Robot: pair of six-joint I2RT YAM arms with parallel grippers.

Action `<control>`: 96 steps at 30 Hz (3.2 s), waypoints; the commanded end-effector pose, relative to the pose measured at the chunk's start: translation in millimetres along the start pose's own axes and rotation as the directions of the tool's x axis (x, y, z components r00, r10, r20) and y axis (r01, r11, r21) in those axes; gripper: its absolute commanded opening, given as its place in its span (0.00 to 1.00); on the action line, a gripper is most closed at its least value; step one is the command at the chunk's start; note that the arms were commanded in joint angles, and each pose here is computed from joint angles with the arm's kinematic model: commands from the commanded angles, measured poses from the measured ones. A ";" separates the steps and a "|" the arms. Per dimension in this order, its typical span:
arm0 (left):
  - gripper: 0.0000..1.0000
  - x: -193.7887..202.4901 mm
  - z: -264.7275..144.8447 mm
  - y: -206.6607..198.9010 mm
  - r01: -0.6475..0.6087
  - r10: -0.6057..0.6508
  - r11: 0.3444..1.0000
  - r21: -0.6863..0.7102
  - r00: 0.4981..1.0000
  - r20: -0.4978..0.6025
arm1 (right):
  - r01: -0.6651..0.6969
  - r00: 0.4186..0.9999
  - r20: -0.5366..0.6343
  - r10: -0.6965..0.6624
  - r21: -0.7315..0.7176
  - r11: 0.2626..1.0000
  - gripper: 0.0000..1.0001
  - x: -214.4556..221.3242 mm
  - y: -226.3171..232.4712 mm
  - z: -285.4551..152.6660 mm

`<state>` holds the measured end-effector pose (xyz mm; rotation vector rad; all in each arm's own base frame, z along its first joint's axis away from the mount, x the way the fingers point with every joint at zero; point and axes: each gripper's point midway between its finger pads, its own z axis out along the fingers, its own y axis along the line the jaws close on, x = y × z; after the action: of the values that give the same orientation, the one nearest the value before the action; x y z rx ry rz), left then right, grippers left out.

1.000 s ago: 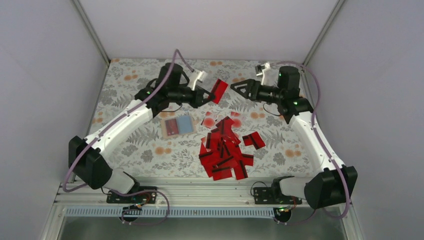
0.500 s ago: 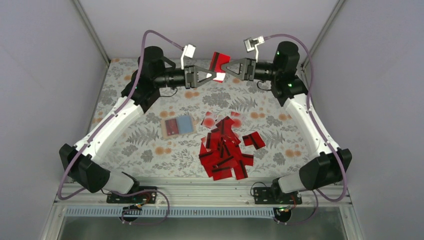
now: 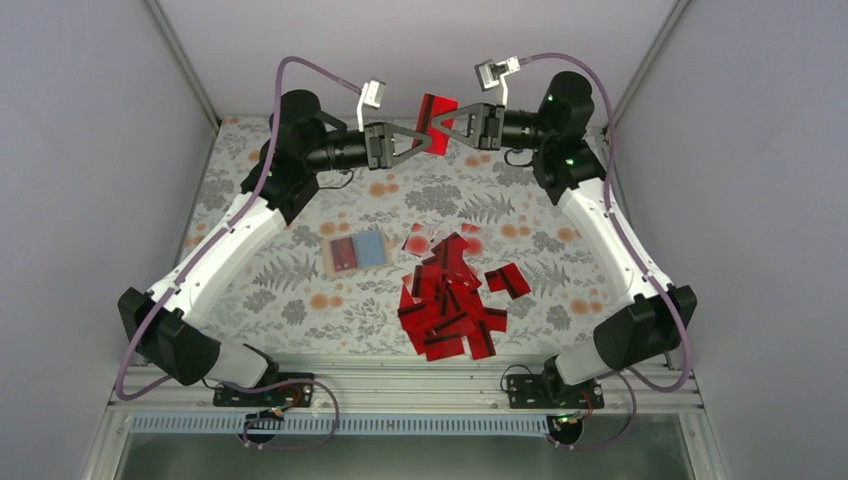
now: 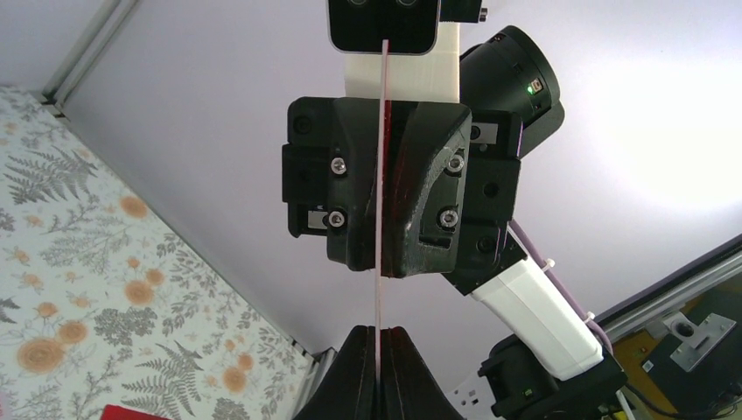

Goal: Put the credit cards into the card holder

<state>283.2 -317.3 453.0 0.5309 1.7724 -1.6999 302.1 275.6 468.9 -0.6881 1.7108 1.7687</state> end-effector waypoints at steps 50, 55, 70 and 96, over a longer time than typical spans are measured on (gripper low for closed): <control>0.42 -2.6 -43.5 56.1 0.119 -0.125 0.987 -0.110 0.991 -0.052 | -0.299 0.928 -0.250 0.275 -0.064 0.952 0.04 33.2 -44.7 34.2; 0.33 0.9 -43.0 58.4 0.124 -0.131 0.987 -0.102 0.989 -0.065 | -0.295 0.928 -0.260 0.267 -0.071 0.953 0.04 33.8 -42.8 39.6; 0.03 6.3 -41.8 62.2 0.143 -0.148 0.987 -0.078 0.987 -0.068 | -0.298 0.923 -0.274 0.270 -0.067 0.952 0.04 38.6 -45.7 45.1; 0.02 161.8 -178.8 226.3 0.447 -0.477 0.702 -0.554 0.873 0.101 | -0.423 0.853 -0.186 0.489 0.303 0.854 0.57 116.0 -170.4 18.7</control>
<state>300.0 -153.5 201.8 -0.1613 2.4103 -1.3771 340.2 305.7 297.8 -0.4662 2.3237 1.8157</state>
